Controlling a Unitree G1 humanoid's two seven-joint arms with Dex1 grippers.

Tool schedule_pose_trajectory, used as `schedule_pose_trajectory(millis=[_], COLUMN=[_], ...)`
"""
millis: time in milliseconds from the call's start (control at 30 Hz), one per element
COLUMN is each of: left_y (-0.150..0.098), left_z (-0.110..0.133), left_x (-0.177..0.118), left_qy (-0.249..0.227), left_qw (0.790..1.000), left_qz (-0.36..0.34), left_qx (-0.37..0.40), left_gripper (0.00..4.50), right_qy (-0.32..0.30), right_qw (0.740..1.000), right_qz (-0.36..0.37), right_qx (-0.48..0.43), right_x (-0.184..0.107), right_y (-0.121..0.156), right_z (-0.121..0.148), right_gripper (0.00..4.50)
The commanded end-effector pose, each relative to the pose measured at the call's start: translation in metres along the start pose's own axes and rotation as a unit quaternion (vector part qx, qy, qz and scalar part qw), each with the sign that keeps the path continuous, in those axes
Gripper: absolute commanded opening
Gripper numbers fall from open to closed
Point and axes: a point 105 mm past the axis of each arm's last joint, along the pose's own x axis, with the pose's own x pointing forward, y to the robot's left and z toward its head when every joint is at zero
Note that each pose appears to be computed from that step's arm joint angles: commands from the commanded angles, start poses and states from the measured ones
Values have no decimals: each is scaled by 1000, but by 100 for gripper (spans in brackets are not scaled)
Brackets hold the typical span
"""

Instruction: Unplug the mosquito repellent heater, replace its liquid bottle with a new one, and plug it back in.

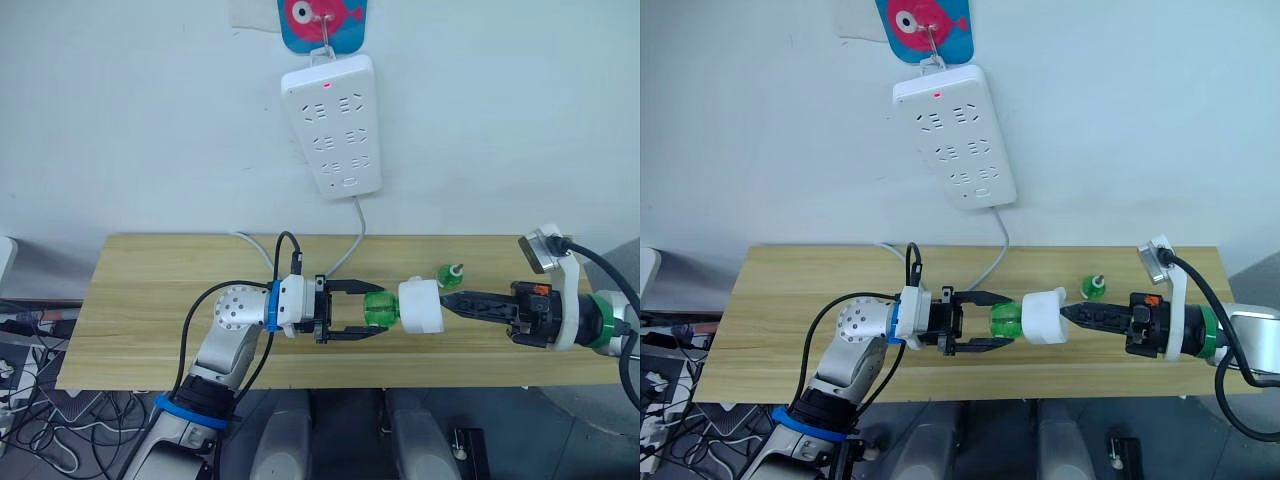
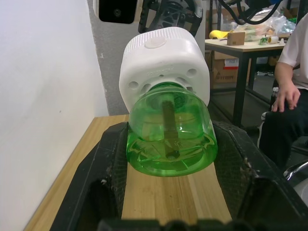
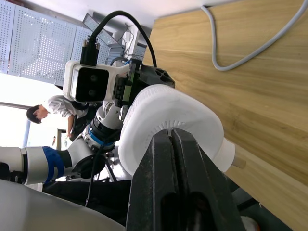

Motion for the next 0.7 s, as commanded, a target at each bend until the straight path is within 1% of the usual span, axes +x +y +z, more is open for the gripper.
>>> schedule_pose_trajectory(millis=[33,200,367,533,700], left_y=[-1,-1,-1,-1,0], left_z=[12,12,13,15,18], left_x=[4,3,4,6,7], left_qy=[-22,-21,-22,-28,-30], left_qw=[1000,1000,1000,999,999], left_qz=[-6,-6,-7,-12,-11], left_qx=[19,19,18,17,17], left_gripper=[223,223,223,223,223], right_qy=[1,0,-26,-39,-31], right_qw=[1000,1000,998,997,998], right_qz=[12,-5,-38,-63,-42], right_qx=[-5,9,33,28,27], right_x=[-6,-12,-16,1,19], right_y=[7,0,-20,-45,-48], right_z=[3,4,10,13,9], right_gripper=[7,7,7,7,7])
